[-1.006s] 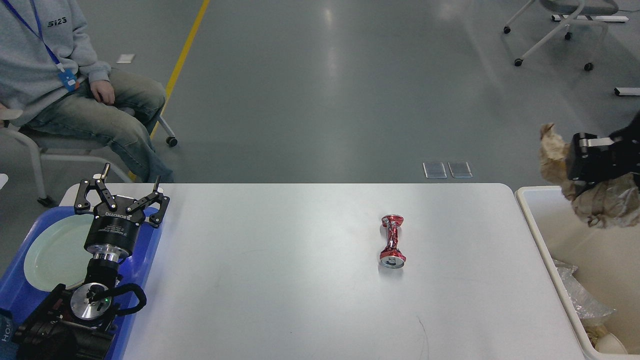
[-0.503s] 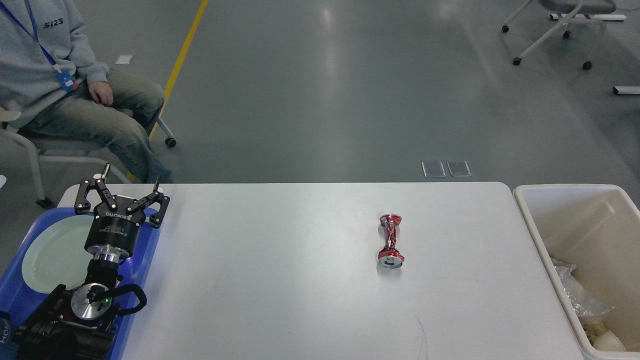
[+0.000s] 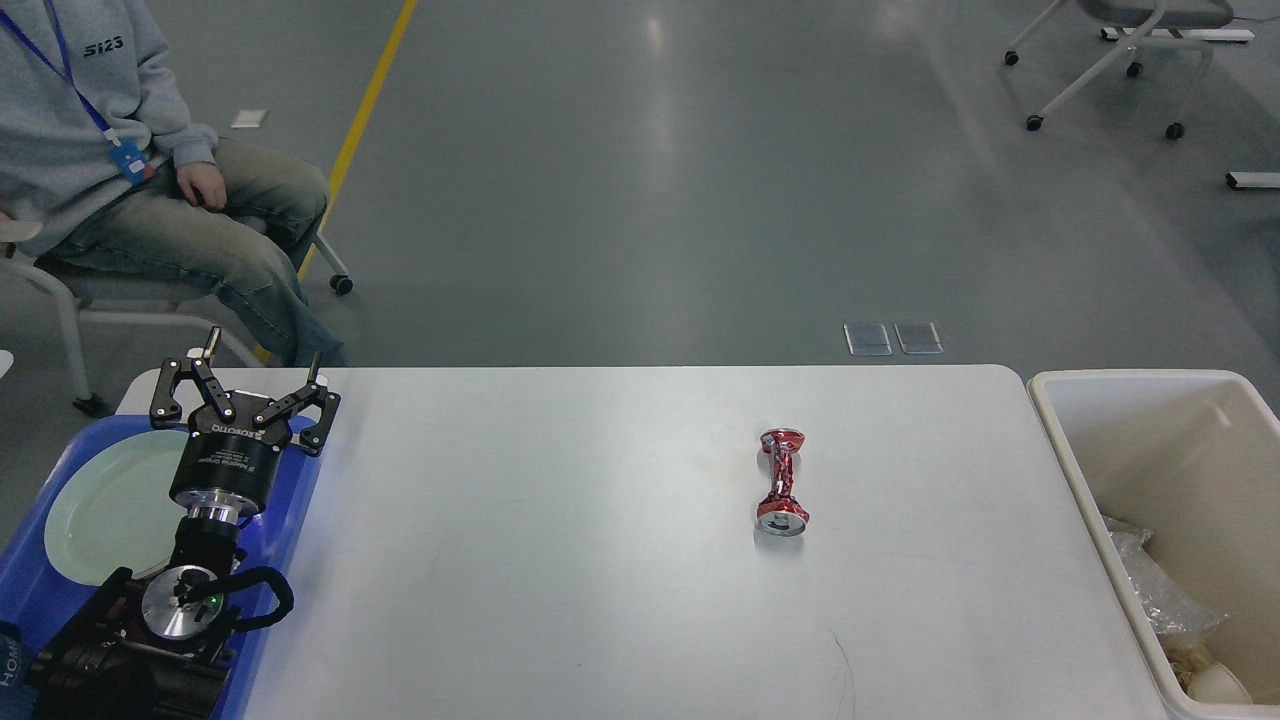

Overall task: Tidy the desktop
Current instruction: 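Carry the paper ball into the white bin and release, then raise the right gripper and move it toward the red can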

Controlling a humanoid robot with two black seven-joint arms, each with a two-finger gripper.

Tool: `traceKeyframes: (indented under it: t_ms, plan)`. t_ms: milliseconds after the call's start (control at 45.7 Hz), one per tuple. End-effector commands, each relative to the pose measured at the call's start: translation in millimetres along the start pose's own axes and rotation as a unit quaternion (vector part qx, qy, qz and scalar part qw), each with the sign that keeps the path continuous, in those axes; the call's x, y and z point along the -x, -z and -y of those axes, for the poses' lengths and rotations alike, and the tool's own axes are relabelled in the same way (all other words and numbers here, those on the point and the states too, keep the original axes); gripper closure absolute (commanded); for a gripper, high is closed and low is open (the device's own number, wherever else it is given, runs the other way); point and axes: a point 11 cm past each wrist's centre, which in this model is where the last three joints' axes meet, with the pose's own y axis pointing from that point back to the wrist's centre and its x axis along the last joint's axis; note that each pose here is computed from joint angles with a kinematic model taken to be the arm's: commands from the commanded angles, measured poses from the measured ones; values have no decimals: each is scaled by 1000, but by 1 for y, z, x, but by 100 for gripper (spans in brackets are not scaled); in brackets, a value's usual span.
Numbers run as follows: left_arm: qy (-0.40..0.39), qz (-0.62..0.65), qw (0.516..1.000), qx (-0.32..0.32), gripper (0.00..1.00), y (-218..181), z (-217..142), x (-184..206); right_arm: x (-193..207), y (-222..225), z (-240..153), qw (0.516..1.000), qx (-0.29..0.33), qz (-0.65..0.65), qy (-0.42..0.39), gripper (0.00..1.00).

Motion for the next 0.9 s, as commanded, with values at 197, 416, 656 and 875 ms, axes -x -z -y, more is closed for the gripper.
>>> traceKeyframes:
  t_ms: [197, 416, 656, 875]
  plan:
    - [0, 1, 1000, 0, 4, -1, 0, 0, 82, 36, -6, 999, -24, -18, -30, 100]
    - [0, 1, 1000, 0, 4, -1, 0, 0, 99, 34, -7, 999, -22, -23, -15, 100]
    - [0, 1, 1000, 0, 4, -1, 0, 0, 107, 32, -7, 999, -21, -28, -9, 19]
    - [0, 0, 1000, 0, 4, 0, 0, 0, 120, 40, -11, 999, -29, -33, 8, 0]
